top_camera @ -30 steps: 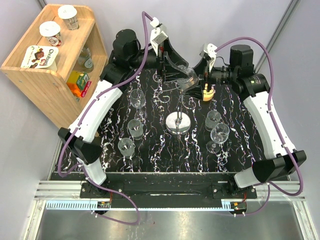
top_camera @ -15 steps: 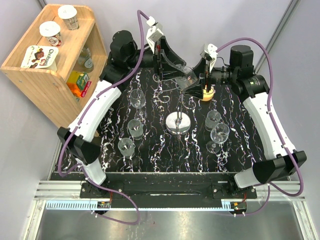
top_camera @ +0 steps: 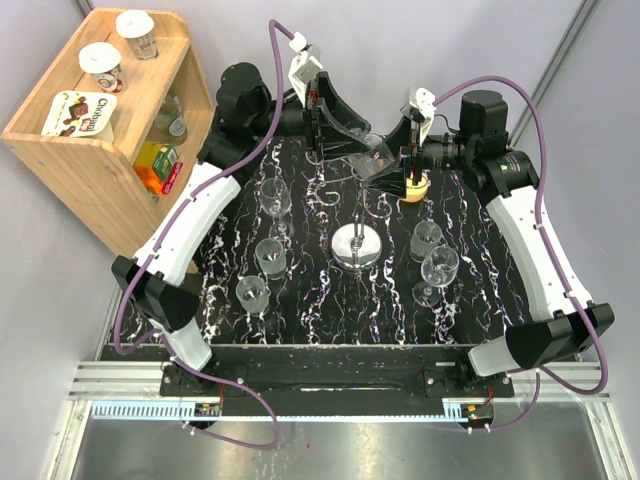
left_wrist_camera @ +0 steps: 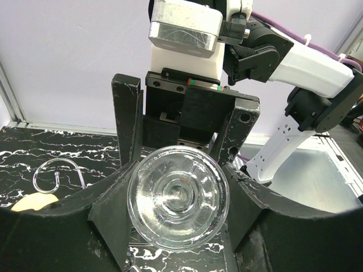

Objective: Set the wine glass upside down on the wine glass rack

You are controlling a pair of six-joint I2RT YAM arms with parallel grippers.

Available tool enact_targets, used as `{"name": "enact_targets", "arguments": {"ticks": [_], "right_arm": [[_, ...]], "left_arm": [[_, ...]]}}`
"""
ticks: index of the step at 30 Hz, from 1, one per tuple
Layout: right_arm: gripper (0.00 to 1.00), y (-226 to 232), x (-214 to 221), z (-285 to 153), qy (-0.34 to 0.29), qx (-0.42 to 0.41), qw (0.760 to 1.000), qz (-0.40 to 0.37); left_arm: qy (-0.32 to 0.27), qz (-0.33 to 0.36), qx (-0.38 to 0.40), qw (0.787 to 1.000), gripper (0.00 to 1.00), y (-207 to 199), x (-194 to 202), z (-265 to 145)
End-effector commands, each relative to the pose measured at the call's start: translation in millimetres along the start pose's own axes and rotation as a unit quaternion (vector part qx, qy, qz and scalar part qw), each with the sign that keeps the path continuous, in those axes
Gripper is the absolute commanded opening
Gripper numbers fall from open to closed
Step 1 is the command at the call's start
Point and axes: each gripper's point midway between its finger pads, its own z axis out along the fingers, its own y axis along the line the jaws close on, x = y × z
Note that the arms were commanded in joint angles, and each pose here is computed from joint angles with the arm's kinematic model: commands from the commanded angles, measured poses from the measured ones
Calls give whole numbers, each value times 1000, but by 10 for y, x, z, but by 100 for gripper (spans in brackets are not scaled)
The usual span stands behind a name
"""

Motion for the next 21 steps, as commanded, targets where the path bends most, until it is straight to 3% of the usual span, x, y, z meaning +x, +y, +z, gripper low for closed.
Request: {"name": "enact_targets", "arguments": {"ticks": [1, 4, 9, 13, 15, 16, 19, 21], "right_arm": [[31, 119, -208, -76, -17, 3, 999, -31], [20, 87, -192, -97, -11, 19, 999, -29], [5, 63, -180, -161, 1, 48, 998, -30], [3, 48, -150, -195, 8, 65, 998, -26], [2, 30, -130, -210, 11, 75, 997, -25], [2, 10, -118, -218, 13, 83, 996, -24], [1, -30, -94, -247, 18, 102, 994, -24], [0, -44, -73, -259, 20, 110, 994, -21]], "left_arm": [[-27, 72, 32, 997, 0, -416, -368, -115], [-26, 73, 24, 997, 3, -377, -362, -139], [-28, 77, 10, 997, 37, -330, -403, -229], [-29, 79, 3, 996, 63, -317, -421, -268], [-28, 78, 2, 997, 70, -303, -408, -271], [-29, 80, 2, 996, 87, -311, -423, -279], [-30, 82, 3, 996, 99, -326, -439, -281], [-31, 83, -1, 996, 99, -326, -456, -293]]}}
